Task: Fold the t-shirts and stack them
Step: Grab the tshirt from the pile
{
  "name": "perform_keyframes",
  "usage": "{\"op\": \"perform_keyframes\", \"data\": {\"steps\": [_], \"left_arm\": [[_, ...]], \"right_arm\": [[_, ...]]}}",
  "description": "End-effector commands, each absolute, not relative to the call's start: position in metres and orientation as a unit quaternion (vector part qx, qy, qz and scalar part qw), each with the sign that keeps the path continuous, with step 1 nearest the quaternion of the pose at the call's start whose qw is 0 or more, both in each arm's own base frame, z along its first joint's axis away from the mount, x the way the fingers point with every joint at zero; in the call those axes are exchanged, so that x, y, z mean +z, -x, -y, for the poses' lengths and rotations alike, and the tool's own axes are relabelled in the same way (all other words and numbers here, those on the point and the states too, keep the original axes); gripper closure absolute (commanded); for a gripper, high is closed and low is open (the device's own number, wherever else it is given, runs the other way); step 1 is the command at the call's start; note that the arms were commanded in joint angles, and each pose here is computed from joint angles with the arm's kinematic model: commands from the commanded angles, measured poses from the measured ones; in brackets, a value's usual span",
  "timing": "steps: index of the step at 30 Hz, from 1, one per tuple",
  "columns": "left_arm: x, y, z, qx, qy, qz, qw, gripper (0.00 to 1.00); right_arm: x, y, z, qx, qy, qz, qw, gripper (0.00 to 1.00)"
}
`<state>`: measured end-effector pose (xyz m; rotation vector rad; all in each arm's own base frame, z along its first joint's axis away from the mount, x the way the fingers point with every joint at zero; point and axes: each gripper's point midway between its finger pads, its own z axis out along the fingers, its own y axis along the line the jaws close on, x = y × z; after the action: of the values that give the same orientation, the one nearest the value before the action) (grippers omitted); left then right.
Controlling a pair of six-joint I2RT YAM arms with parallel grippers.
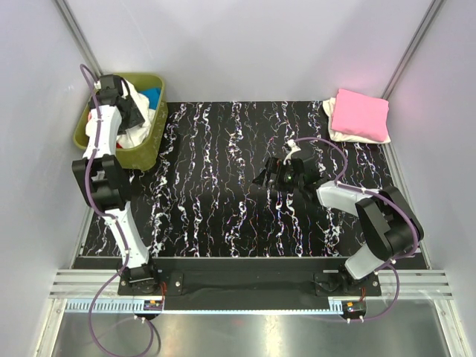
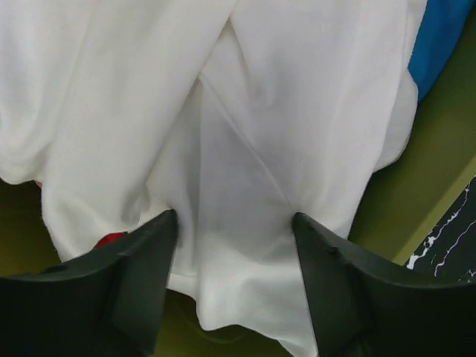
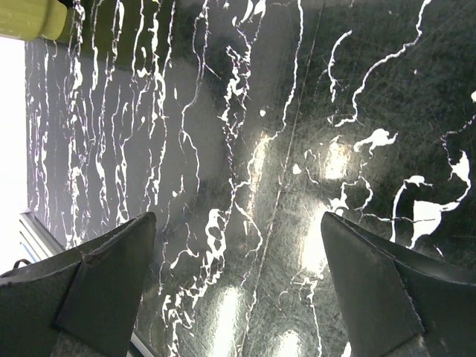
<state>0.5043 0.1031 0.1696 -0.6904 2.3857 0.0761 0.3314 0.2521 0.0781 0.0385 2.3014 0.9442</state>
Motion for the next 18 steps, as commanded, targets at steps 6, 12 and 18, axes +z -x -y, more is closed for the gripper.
{"op": "perform_keyframes", "data": {"steps": [6, 12, 18], "left_arm": [[0.202, -0.525, -0.095, -0.023, 0.252, -0.895, 0.368, 1.00], [0.359, -0.517, -0.067, -0.093, 0.231, -0.822, 0.513, 1.00], [0.535, -0.440, 0.025, -0.165, 0.077, -0.692, 0.698, 0.94]], "right_arm": [[0.095, -0.343, -0.261, 0.372, -0.002, -0.864, 0.339, 0.00], [0.094, -0.343, -0.261, 0.370, -0.003, -0.865, 0.338, 0.00], [0.126, -0.338, -0.246, 0.381, -0.011, -0.827, 0.414, 0.03]]}}
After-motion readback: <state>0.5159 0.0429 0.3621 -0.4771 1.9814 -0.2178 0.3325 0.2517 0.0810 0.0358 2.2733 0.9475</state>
